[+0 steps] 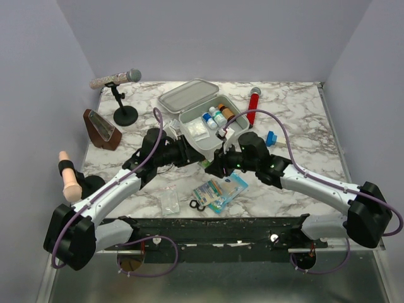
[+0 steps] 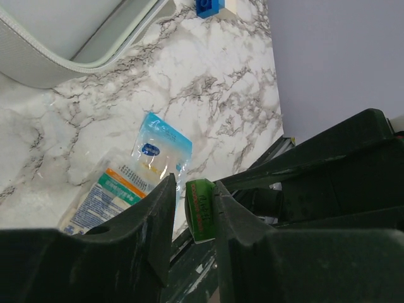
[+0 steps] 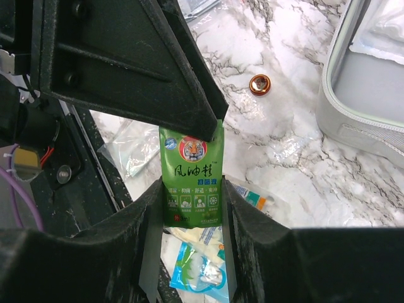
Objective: Organize the medicine kit
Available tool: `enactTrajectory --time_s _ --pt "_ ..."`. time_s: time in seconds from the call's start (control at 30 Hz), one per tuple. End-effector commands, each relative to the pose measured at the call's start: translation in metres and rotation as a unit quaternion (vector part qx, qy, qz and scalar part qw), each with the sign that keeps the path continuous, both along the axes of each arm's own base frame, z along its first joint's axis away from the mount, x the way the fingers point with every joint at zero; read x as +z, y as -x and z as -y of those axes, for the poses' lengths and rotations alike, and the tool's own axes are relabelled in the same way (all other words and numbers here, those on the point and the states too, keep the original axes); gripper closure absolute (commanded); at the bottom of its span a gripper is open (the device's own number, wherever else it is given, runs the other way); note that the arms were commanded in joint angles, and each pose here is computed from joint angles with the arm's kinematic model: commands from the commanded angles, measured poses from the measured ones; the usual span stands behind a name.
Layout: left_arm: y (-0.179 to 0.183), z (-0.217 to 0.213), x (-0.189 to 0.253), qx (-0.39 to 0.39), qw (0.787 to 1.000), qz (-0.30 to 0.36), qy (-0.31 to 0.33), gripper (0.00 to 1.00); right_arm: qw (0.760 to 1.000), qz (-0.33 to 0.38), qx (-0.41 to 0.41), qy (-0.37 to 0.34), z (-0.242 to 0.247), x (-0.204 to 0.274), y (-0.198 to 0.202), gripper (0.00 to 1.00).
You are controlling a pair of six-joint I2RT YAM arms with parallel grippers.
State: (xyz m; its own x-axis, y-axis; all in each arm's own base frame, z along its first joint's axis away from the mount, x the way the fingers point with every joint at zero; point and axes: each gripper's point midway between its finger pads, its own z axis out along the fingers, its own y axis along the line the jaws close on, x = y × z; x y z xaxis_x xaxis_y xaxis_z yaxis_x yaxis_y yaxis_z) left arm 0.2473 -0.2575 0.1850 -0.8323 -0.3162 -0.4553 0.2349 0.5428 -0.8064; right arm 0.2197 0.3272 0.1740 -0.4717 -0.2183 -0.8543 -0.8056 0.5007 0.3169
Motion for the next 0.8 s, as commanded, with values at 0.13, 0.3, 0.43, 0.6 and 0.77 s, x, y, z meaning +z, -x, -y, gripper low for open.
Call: enactTrajectory --time_s 0.13,0.3,0.43,0.6,0.77 --pt "0.010 0.010 -0.001 -0.039 0.999 -0.004 0.007 0.71 1.000 0.030 0.000 -0.003 -0.003 0.015 -0.007 0.62" --pt "0.011 0.010 0.000 -0.040 0.999 -0.005 0.008 0.84 0.999 0.025 -0.011 0.017 0.002 0.010 -0.009 0.40" --pt "0.008 0.010 0.000 -0.029 0.999 -0.016 0.009 0.92 0.999 0.038 -0.028 0.018 0.008 0.017 -0.013 0.31" --pt "0.005 0.011 -0.003 -0.018 0.999 -0.040 0.005 1.00 0.997 0.056 -0.041 0.036 0.015 0.017 -0.018 0.30" --pt "-0.010 0.009 -0.009 0.018 0.995 -0.089 -0.029 1.00 0.990 0.097 -0.064 0.083 0.023 0.018 -0.026 0.27"
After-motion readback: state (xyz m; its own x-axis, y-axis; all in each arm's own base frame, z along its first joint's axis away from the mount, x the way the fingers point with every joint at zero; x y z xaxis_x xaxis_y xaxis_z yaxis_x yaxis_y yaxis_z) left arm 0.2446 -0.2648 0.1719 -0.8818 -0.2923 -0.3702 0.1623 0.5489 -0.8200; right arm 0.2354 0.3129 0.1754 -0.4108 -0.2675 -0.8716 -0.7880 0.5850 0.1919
